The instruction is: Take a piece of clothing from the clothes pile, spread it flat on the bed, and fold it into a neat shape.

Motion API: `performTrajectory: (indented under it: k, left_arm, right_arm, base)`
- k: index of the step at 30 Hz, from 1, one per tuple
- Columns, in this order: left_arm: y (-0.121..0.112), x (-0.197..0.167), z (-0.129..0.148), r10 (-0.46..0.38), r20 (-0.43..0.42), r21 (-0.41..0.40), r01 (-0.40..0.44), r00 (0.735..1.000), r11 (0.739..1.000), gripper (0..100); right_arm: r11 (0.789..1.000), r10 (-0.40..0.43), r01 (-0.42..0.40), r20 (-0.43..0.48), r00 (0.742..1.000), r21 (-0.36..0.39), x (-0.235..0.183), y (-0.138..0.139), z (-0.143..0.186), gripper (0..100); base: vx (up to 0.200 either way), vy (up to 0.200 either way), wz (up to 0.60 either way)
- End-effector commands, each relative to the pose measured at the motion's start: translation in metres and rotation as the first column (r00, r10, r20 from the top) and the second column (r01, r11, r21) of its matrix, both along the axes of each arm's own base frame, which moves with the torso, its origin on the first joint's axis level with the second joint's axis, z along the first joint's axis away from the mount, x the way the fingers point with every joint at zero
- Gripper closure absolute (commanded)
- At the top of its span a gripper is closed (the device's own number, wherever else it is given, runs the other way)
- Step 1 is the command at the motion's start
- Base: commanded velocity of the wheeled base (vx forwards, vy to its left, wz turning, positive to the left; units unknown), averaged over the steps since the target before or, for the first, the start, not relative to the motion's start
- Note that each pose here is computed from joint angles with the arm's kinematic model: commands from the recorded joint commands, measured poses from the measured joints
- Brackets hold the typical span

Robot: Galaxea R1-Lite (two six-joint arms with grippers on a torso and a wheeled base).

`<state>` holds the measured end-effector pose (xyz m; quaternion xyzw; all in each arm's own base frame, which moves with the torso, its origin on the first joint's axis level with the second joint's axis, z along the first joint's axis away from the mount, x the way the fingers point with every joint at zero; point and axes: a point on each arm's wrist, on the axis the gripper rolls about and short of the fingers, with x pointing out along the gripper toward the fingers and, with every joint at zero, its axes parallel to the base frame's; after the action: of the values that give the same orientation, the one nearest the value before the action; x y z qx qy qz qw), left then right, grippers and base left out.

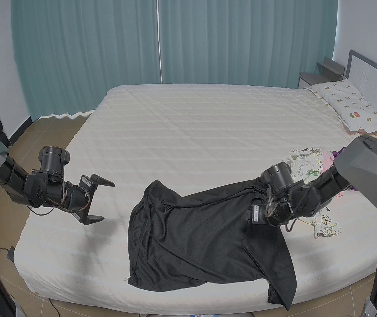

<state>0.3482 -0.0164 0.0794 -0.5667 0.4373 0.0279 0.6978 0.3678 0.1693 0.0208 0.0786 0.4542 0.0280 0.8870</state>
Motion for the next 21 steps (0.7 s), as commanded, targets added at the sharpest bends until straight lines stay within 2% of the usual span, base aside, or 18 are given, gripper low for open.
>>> performTrajectory:
  k: [1,17,18,21]
  left_arm:
    - [0.000,0.000,-0.002,0.003,-0.007,-0.001,-0.003,1.000,1.000,0]
    - [-0.005,0.006,-0.008,0.013,-0.030,-0.012,-0.014,0.999,1.000,0]
    - [-0.005,0.006,-0.008,0.013,-0.030,-0.012,-0.014,0.999,1.000,0]
    - [-0.006,0.008,-0.010,0.012,-0.032,-0.012,-0.012,0.999,1.000,0]
  right_arm:
    - [0.998,-0.008,0.004,-0.053,0.999,-0.066,0.009,0.042,-0.054,0]
    - [0.995,-0.017,0.009,-0.088,0.996,-0.097,0.003,0.035,-0.050,0]
    - [0.995,-0.019,0.010,-0.092,0.996,-0.099,0.002,0.034,-0.050,100]
    - [0.993,-0.014,0.001,-0.112,0.994,-0.114,-0.001,0.030,-0.056,100]
  base:
    - [0.000,0.000,0.00]
    - [0.000,0.000,0.00]
    - [0.000,0.000,0.00]
    - [0.000,0.000,0.00]
